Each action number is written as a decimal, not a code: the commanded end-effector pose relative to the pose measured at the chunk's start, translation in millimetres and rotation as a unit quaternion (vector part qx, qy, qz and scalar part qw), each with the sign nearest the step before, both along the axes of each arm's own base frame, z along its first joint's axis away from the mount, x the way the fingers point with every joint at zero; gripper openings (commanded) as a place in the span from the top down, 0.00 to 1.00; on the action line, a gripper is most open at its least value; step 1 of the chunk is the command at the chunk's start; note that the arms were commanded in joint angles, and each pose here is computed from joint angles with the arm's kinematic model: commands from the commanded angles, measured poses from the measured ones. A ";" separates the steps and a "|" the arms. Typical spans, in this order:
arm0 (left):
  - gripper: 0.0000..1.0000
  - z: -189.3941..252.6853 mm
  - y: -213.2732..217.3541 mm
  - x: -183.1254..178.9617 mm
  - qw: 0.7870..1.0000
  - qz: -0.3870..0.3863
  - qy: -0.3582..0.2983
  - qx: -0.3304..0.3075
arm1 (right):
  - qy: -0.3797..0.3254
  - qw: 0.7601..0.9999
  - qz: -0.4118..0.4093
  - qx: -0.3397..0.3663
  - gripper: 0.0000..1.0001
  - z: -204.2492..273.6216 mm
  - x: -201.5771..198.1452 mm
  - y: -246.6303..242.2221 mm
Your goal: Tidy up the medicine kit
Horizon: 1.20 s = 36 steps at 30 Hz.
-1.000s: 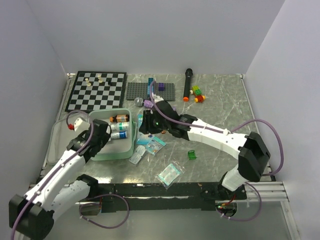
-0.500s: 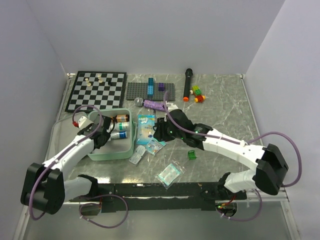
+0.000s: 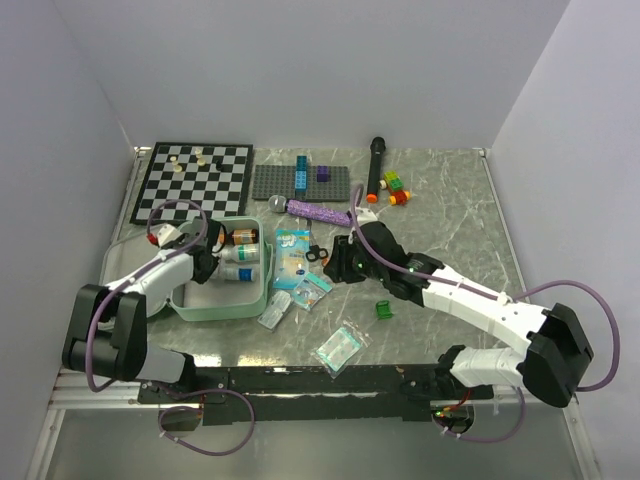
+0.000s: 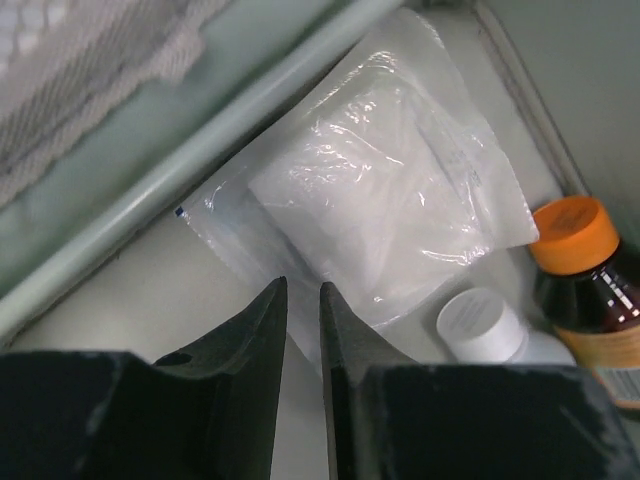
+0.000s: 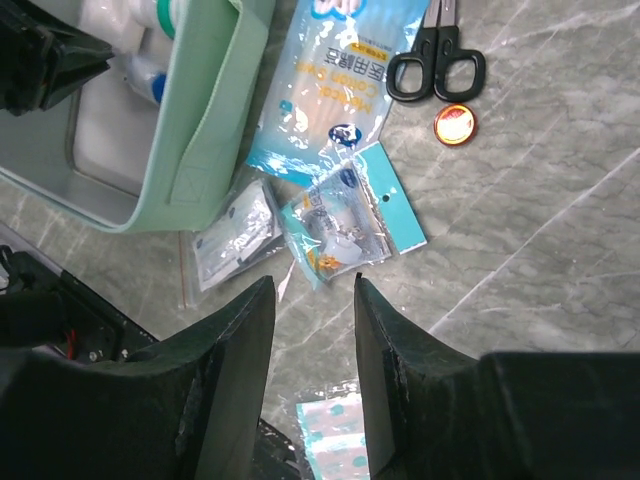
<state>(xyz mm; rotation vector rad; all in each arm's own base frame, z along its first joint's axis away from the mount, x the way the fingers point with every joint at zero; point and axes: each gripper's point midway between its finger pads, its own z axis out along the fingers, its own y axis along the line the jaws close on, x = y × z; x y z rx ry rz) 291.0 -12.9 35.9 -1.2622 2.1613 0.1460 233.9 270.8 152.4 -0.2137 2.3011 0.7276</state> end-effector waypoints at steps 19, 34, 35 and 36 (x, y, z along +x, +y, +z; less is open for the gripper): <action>0.63 86.8 -7.9 32.8 0.992 -0.055 -0.114 -0.020 | -0.023 0.999 0.023 0.008 0.55 12.2 3.0 1.2; 0.62 99.0 -89.3 -11.4 0.928 -0.290 -0.179 -0.148 | -0.023 0.990 0.134 -0.032 0.55 6.0 0.3 41.0; 0.64 94.0 -94.1 -14.0 0.927 -0.299 -0.170 -0.150 | -0.020 0.990 0.134 -0.035 0.55 3.4 0.6 41.4; 0.66 90.5 -99.0 -16.4 0.926 -0.307 -0.162 -0.151 | -0.018 0.990 0.132 -0.037 0.55 1.7 1.2 40.4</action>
